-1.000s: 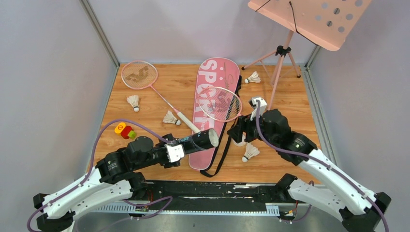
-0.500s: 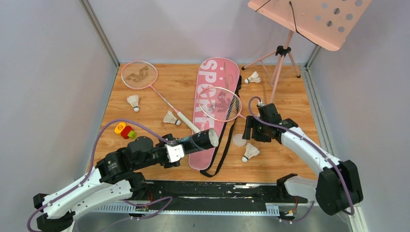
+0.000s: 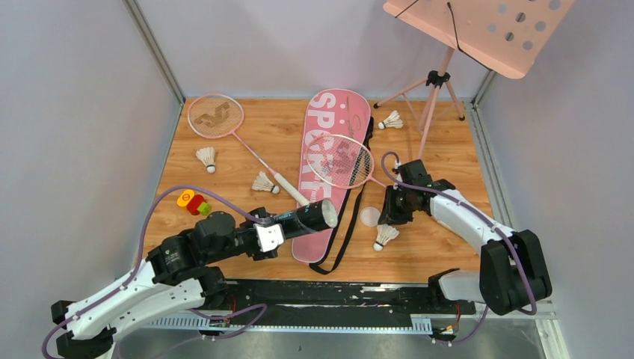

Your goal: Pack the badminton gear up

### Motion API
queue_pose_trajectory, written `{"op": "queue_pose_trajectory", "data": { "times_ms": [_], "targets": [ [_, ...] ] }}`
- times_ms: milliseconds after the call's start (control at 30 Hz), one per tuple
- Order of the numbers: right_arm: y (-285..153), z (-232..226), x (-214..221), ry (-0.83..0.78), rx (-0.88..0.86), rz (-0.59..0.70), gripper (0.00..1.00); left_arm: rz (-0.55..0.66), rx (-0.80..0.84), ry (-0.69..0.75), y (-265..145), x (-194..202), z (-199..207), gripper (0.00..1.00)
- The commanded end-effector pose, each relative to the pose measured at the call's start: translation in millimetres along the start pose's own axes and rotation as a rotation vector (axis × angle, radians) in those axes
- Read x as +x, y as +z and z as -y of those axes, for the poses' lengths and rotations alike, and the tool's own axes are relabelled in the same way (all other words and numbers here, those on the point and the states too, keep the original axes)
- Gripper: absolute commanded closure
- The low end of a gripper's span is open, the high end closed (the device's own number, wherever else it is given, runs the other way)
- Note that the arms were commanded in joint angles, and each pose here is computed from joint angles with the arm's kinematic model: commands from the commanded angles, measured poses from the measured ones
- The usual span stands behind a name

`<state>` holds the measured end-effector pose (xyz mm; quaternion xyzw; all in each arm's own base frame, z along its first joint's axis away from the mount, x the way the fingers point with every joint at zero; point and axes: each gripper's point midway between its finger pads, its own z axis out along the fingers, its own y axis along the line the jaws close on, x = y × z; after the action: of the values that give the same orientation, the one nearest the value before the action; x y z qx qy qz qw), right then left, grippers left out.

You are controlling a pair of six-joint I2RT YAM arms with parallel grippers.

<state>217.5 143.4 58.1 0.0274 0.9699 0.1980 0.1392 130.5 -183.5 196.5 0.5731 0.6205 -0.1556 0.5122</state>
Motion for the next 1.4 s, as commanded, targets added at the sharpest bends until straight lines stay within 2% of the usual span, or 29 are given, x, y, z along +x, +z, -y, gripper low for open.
{"op": "queue_pose_trajectory", "data": {
  "times_ms": [0,33,67,467,633,833,1067,1367],
  "targets": [
    [-15,-19,-16,-0.031,-0.075,0.049,0.92,0.075,-0.028,0.000,-2,-20,-8,0.50],
    [-19,-23,-18,-0.039,-0.088,0.063,0.99,0.074,-0.029,-0.001,-2,-19,-8,0.50],
    [-23,-25,-19,-0.046,-0.099,0.074,1.00,0.074,-0.028,-0.001,-2,-19,-8,0.50],
    [-80,-55,-29,-0.096,-0.204,0.197,1.00,0.069,-0.035,-0.007,0,-18,-9,0.50],
    [-134,-97,-41,-0.166,-0.379,0.325,1.00,0.061,-0.043,-0.016,2,-17,-10,0.50],
    [-200,-134,-51,-0.249,-0.566,0.562,1.00,0.064,-0.047,-0.030,4,-17,-10,0.50],
    [-237,-165,-41,-0.339,-0.780,0.698,1.00,0.048,-0.080,-0.043,5,-14,-16,0.50],
    [-266,-180,-32,-0.392,-0.920,0.813,1.00,0.041,-0.094,-0.058,7,-13,-17,0.50]
  ]
}}
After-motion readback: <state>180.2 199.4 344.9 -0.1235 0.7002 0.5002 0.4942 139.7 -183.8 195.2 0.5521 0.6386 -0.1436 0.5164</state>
